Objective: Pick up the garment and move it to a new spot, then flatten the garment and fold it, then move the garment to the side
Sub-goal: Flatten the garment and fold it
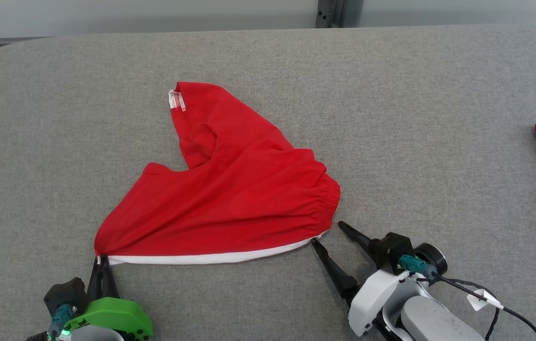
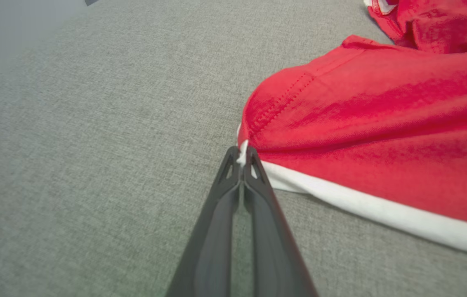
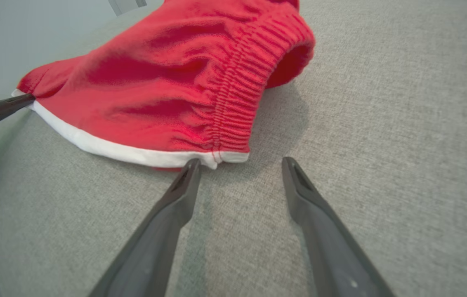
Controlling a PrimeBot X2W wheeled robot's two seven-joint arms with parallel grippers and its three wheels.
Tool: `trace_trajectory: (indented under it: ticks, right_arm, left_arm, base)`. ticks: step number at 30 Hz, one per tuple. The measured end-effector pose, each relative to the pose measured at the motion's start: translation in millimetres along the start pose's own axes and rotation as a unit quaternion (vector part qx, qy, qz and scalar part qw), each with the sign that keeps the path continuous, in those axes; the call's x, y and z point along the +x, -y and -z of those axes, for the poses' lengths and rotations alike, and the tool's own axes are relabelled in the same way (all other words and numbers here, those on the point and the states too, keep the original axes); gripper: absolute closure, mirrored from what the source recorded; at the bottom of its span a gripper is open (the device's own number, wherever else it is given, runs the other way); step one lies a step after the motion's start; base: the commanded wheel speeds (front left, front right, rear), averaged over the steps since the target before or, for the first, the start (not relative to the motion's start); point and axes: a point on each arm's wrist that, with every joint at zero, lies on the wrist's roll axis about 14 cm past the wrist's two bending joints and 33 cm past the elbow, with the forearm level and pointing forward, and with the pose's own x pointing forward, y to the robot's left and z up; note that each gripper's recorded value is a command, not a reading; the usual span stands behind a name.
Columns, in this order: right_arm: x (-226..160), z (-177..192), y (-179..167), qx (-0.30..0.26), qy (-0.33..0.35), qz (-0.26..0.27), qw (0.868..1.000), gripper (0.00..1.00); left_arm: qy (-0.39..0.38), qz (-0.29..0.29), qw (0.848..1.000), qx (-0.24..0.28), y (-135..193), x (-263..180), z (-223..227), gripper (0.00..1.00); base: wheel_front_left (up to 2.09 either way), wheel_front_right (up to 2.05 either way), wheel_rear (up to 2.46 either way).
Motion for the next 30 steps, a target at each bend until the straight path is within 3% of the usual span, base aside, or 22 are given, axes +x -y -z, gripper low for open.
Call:
trace_trajectory:
  ticks: [13, 14, 15, 18, 30]
  right_arm:
    - [11.8, -0.8, -5.0, -0.02, -0.006, -0.036, 0.999, 0.0]
    - [12.3, -0.3, -5.8, -0.021, -0.007, -0.038, 0.999, 0.09]
    - [12.7, 0.6, -7.0, -0.02, -0.008, -0.04, 0.999, 0.41]
    - [13.5, 2.8, -9.9, -0.019, -0.011, -0.047, 0.999, 0.97]
    - [8.6, -24.6, -5.1, -0.02, 0.03, -0.036, 0.999, 1.0]
  left_arm:
    - [-0.005, -0.006, 1.0, 0.002, -4.0, 2.2, 2.5, 1.0]
    - [-0.005, -0.006, 1.0, 0.002, -4.1, 2.2, 2.9, 1.0]
    - [-0.006, -0.007, 1.0, 0.002, -4.3, 2.3, 3.3, 1.0]
    - [-0.007, -0.007, 1.0, 0.0, -3.6, 3.5, 3.6, 1.0]
    - [0.042, 0.015, 0.999, 0.0, 8.2, 9.8, -28.7, 1.0]
  base:
    - [0.0, 0.0, 0.0]
    - [0.0, 0.0, 0.0]
    - [0.0, 0.0, 0.0]
    - [0.0, 0.0, 0.0]
    - [0.0, 0.0, 0.0]
